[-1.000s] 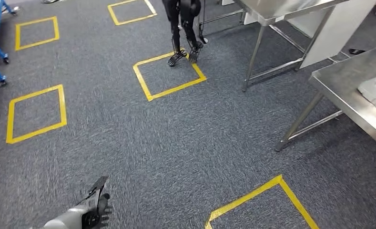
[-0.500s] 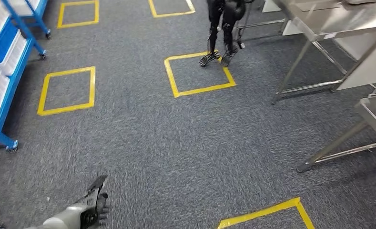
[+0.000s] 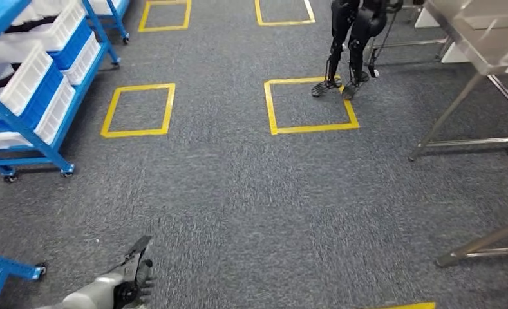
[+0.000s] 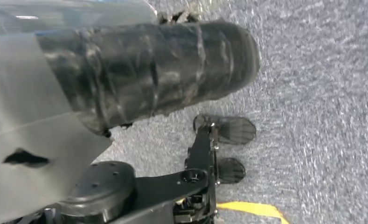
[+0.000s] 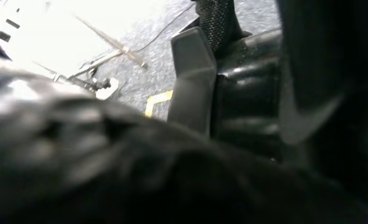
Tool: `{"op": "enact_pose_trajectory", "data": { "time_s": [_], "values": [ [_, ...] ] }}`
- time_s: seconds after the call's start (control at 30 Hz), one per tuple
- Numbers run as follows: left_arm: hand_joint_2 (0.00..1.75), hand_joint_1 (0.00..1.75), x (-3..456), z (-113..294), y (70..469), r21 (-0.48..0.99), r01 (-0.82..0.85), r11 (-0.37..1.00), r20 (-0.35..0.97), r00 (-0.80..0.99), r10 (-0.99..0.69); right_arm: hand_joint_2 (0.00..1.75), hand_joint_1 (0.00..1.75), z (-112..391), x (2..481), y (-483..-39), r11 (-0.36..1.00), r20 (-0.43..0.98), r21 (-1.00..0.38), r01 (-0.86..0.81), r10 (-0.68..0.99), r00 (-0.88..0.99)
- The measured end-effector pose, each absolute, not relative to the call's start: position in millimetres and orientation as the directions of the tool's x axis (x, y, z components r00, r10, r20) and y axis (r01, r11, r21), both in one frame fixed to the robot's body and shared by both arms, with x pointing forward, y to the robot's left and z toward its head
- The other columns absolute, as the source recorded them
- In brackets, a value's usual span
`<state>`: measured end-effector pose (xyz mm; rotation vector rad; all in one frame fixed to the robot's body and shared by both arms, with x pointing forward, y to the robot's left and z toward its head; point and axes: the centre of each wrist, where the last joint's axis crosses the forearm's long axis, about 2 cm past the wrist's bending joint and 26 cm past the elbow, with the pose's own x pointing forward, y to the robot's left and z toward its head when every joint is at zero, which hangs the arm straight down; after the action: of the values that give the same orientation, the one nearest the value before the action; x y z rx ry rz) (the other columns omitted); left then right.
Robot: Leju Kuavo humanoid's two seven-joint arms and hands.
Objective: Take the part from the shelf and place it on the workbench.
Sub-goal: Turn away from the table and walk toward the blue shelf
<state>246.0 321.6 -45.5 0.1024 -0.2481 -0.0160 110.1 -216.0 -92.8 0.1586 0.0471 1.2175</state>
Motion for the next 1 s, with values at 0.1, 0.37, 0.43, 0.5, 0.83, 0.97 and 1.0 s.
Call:
{"op": "enact_pose_trajectory", "data": {
  "time_s": [0.1,0.37,0.43,0.5,0.83,0.97,1.0],
  "values": [
    [0.0,0.0,250,-44,318,0.103,0.022,0.994,0.253,0.966,-0.048,0.0,0.0,-93,108,-217,0.33,0.045,0.158,-0.931,0.939,0.341],
    [0.0,0.0,259,-38,313,0.107,0.051,0.993,0.262,0.962,-0.078,0.0,0.0,-91,114,-210,0.279,0.01,0.142,-0.95,0.959,0.284],
    [0.0,0.0,258,-39,312,0.109,0.056,0.992,0.26,0.962,-0.083,0.0,0.0,-90,115,-209,0.277,0.007,0.14,-0.951,0.96,0.28],
    [0.0,0.0,259,-39,311,0.108,0.057,0.993,0.261,0.962,-0.084,0.0,0.0,-90,115,-208,0.275,0.008,0.139,-0.951,0.96,0.279],
    [0.0,0.0,260,-38,304,0.101,0.085,0.991,0.263,0.959,-0.109,0.0,0.0,-91,113,-208,0.258,0.007,0.142,-0.955,0.965,0.262],
    [0.0,0.0,259,-39,303,0.116,0.136,0.984,0.257,0.953,-0.162,0.0,0.0,-90,113,-206,0.247,0.004,0.16,-0.956,0.968,0.25],
    [0.0,0.0,259,-39,303,0.121,0.157,0.98,0.256,0.949,-0.184,0.0,0.0,-90,113,-205,0.243,0.004,0.168,-0.955,0.969,0.247]
  ]
}}
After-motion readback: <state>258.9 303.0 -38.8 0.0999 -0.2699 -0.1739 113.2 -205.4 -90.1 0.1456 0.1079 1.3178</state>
